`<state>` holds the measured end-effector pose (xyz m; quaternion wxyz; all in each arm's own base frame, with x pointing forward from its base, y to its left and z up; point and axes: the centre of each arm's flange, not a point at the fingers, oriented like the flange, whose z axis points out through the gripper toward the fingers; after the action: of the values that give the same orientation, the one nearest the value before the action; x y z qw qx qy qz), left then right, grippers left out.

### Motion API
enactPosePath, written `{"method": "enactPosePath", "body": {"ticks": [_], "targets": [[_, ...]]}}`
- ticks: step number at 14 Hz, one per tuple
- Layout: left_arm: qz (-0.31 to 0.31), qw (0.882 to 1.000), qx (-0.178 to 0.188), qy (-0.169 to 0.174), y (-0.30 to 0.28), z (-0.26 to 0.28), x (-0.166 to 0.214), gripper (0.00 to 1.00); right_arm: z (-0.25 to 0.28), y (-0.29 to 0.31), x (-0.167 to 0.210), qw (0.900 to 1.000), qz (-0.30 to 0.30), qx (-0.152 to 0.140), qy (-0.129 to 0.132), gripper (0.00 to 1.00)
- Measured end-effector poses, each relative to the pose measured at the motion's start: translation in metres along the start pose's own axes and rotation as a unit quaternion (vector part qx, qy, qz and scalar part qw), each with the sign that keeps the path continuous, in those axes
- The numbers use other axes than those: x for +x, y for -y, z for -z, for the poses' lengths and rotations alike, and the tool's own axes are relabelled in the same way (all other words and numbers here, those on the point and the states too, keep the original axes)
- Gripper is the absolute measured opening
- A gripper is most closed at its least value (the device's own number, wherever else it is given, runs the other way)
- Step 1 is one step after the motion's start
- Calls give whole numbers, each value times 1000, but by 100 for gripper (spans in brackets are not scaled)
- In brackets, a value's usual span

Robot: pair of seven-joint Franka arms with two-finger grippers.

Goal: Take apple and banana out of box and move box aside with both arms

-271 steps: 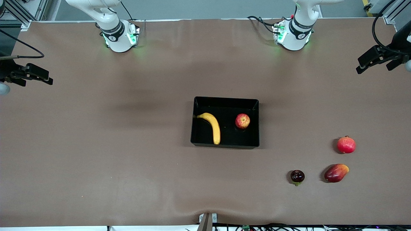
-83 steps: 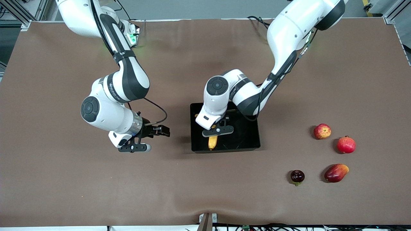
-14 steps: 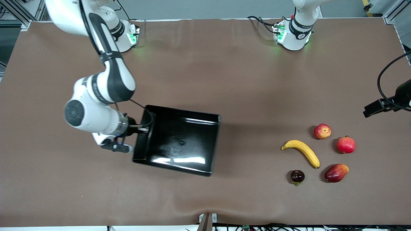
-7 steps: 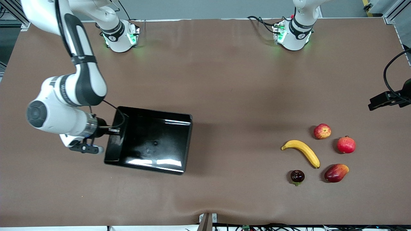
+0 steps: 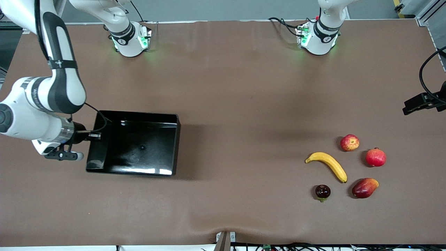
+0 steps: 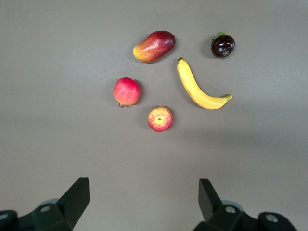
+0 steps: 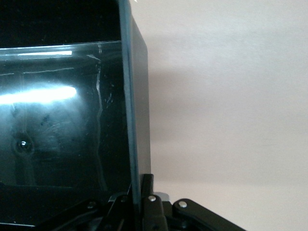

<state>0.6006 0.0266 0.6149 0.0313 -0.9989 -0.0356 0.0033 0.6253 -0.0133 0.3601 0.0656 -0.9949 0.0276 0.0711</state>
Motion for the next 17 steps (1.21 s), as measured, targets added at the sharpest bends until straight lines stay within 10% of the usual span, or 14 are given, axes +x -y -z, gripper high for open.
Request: {"method": "enactPosePath", "body": {"ticks": [17], "targets": [[1,1000,2,-2,0,6,-4,100,-44,-146,-10,1000,3,-19,16,4]]}}
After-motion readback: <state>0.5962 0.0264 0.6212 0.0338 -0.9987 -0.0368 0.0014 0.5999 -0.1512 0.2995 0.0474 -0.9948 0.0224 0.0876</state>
